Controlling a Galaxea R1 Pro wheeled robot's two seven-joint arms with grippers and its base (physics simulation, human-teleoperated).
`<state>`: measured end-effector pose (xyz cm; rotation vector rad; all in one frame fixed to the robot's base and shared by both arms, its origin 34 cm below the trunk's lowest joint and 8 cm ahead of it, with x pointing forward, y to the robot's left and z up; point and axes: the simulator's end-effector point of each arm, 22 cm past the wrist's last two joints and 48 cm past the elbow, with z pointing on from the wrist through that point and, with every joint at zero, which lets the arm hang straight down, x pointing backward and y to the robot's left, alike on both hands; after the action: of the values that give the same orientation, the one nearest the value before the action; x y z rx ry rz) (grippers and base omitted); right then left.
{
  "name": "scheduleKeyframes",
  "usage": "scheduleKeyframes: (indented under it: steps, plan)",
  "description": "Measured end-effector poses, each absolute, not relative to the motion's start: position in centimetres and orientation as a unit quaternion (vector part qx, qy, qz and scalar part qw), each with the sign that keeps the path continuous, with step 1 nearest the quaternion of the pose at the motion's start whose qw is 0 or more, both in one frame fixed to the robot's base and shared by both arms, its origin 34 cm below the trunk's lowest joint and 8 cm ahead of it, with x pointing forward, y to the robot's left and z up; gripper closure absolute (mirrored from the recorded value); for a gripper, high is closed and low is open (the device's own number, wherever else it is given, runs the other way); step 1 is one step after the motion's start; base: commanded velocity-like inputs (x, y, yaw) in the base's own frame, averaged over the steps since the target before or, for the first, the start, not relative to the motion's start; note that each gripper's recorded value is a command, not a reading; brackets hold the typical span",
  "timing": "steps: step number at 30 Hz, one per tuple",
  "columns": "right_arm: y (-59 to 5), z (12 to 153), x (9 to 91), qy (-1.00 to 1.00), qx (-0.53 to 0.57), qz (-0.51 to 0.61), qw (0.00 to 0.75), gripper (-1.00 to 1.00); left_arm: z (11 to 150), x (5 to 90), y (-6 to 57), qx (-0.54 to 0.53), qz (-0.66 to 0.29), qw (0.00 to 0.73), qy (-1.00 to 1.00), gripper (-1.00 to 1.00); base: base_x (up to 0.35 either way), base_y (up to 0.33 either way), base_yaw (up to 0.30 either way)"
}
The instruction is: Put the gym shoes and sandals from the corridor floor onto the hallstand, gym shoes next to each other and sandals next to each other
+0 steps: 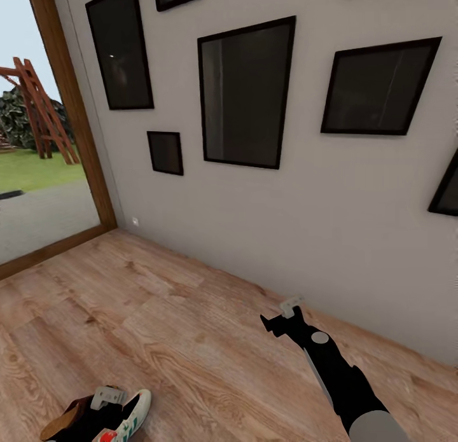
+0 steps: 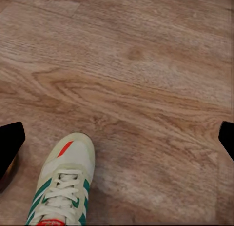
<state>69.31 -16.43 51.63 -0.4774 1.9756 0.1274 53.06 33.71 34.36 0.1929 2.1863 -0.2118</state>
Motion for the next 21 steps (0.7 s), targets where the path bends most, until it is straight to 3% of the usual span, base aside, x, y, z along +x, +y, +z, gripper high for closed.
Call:
scheduleKeyframes:
  steps: [7,16,21]
  plan:
    - [-16.43,51.65,69.33,0.826,-0.2,0.053,0.525,-1.0,34.41,53.09,33.95,0.074,-0.084,0.453,0.885,-1.0,-0.196,0.083,-0.01]
    - [-16.43,51.68,69.32,0.825,-0.2,0.053,0.525,-1.0,34.5,53.18,34.11,0.071,-0.084,0.454,0.884,-1.0,-0.017,0.017,0.0]
    - [-16.42,51.68,69.32,0.825,-0.2,0.053,0.525,-1.0,34.41,53.1,34.06,0.07,-0.085,0.452,0.885,-1.0,-0.001,0.215,0.0]
